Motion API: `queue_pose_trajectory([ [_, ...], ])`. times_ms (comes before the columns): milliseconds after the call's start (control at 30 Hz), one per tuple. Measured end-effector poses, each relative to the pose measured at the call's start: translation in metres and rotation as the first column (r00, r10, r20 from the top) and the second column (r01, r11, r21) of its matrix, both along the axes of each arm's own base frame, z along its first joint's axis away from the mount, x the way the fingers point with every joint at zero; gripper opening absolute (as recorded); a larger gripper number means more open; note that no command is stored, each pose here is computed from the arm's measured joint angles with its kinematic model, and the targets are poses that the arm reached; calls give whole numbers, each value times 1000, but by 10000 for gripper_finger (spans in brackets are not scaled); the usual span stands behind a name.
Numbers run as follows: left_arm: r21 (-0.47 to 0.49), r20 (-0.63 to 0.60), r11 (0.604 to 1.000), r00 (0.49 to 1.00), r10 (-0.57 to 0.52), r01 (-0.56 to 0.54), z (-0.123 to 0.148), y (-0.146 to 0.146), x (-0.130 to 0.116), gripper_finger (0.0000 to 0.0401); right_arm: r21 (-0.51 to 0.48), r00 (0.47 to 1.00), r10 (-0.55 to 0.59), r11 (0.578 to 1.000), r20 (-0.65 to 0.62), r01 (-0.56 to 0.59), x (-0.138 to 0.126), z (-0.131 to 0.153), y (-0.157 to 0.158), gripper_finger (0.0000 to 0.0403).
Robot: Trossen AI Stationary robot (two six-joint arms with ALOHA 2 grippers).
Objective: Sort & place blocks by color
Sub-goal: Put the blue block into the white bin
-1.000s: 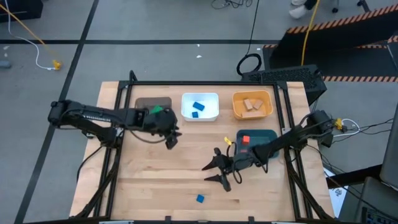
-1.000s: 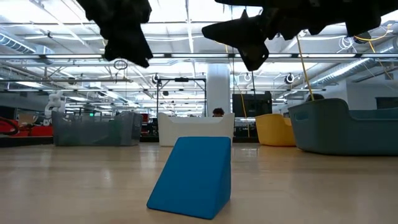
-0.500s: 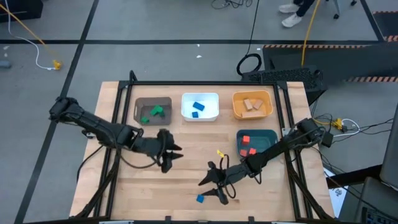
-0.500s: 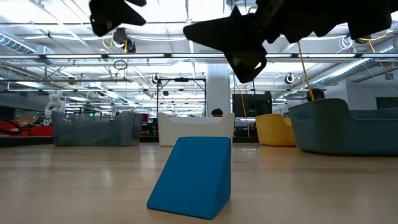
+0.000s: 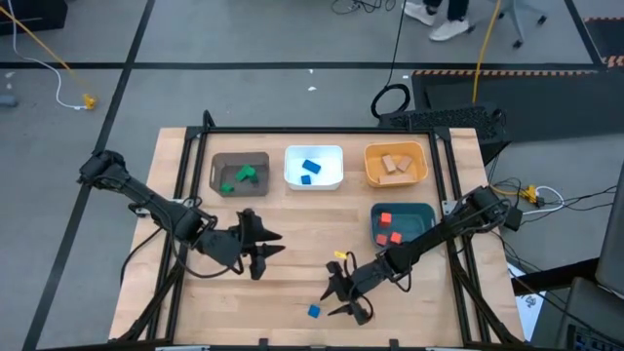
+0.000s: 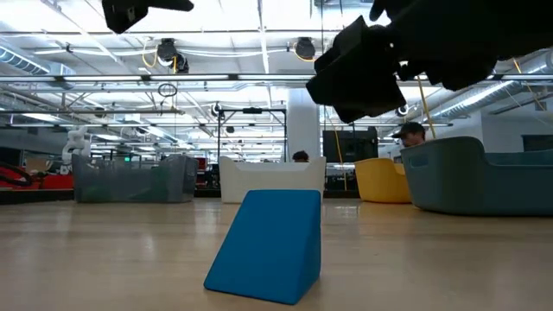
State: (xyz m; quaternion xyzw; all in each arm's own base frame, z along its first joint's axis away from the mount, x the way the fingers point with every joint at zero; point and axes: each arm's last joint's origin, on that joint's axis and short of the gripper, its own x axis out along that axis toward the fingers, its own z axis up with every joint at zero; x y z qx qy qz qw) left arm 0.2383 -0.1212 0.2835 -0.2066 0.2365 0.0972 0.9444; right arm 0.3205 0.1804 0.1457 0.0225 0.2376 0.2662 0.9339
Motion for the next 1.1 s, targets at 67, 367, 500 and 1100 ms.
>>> queue_pose_trajectory([
  [67, -12, 20, 1000, 1000, 1, -1, 2, 0, 1, 154, -26, 1000, 15, 1000, 15, -15, 0, -2, 0, 201],
  [367, -22, 48, 1000, 999, 1, 1, 4, -1, 2, 154, -52, 991, 46, 998, 122, -39, 12, -27, 3, 201],
  [500, -5, 46, 1000, 999, -3, 3, 4, 0, 3, 154, -53, 988, 70, 997, 134, -64, 16, -27, -5, 201],
  [1100, -1, 44, 1000, 999, 10, -10, 4, 4, 5, 154, 5, 978, 26, 1000, 207, -28, 25, -38, -11, 201],
])
